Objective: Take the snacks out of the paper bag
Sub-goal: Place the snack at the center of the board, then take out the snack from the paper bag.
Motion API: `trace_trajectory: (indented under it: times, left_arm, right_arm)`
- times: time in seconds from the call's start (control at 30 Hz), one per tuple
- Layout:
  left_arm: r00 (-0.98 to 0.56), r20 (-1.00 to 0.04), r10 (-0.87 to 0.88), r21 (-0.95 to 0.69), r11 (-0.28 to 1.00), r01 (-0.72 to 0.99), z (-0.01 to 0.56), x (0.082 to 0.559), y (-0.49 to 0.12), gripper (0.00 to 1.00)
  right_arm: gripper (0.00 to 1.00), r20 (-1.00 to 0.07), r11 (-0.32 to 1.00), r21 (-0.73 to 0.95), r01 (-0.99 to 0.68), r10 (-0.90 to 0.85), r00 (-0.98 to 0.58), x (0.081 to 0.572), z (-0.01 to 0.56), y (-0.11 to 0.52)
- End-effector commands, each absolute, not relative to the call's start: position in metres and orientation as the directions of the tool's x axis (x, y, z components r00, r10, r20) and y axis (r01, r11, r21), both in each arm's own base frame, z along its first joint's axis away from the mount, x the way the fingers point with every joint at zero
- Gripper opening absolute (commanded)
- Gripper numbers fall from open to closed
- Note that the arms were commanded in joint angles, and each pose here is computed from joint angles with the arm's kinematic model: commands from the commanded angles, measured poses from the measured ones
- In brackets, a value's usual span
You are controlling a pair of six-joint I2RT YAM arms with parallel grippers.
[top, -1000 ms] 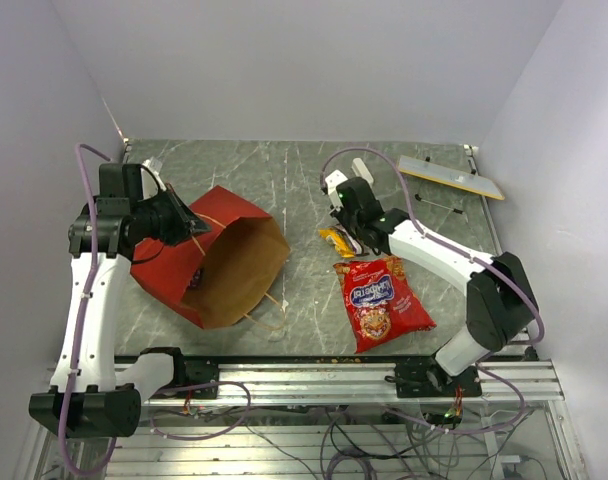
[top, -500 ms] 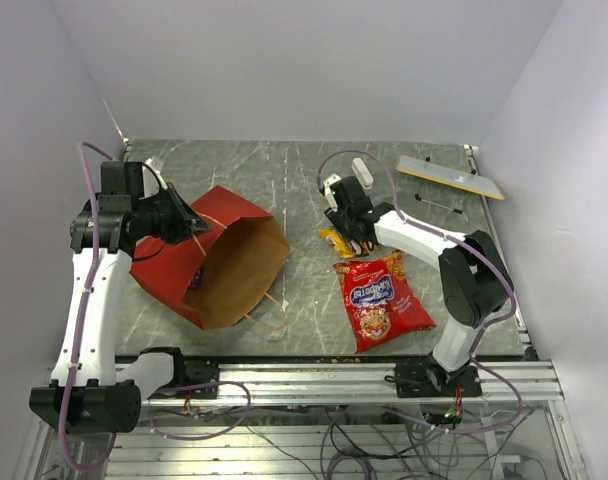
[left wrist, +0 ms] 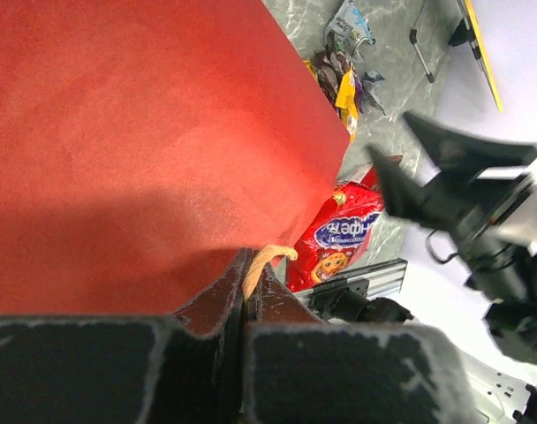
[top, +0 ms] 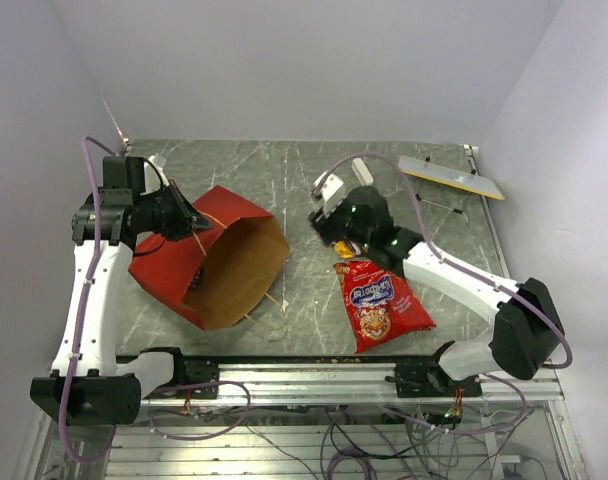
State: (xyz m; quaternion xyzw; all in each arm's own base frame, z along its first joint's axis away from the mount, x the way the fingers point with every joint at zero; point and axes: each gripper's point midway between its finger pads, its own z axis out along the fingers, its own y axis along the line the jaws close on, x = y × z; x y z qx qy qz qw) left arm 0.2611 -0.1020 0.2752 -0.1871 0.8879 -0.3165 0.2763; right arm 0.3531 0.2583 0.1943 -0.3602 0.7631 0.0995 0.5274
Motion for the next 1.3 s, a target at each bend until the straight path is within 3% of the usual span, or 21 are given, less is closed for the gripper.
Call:
trace_trajectory:
  times: [0.0, 0.13, 0.3, 0.53, 0.8, 1.27]
  left_arm:
    - [-0.781, -0.4, -0.479, -0.654, 0.746, -0.122, 0.283, 0.263, -0.102, 0.07]
    - [-0.785, -0.388, -0.484, -0.655, 0.744, -0.134, 0.28, 0.264, -0.102, 0.07]
    - [-0.799, -0.375, -0.47, -0.643, 0.752, -0.141, 0.281, 0.261, -0.101, 0.07]
    - [-0.795, -0.369, -0.482, -0.672, 0.729, -0.13, 0.295, 0.264, -0.106, 0.07]
    - [-0.811, -0.328, -0.485, -0.695, 0.705, -0.141, 0.291, 0.263, -0.112, 0.07]
    - [-0.833, -0.293, -0.469, -0.758, 0.645, -0.096, 0.303, 0.263, -0.127, 0.07]
  right_arm:
    - [0.55, -0.962, 0.421, -0.158, -0.893, -0.27, 0.043, 0.276, 0.209, 0.356]
    - [0.55, -0.987, 0.25, -0.131, -0.959, -0.124, 0.103, 0.224, 0.211, 0.41]
    - [0.56, -0.985, 0.148, -0.165, -0.975, -0.08, 0.154, 0.205, 0.189, 0.469]
    - [0.57, -0.971, 0.142, -0.24, -0.96, -0.039, 0.237, 0.227, 0.168, 0.521]
    - [0.82, -0.981, 0.12, -0.191, -0.974, 0.015, 0.194, 0.237, 0.13, 0.567]
    - [0.88, -0.985, 0.1, -0.153, -0.983, -0.094, 0.144, 0.24, 0.06, 0.616]
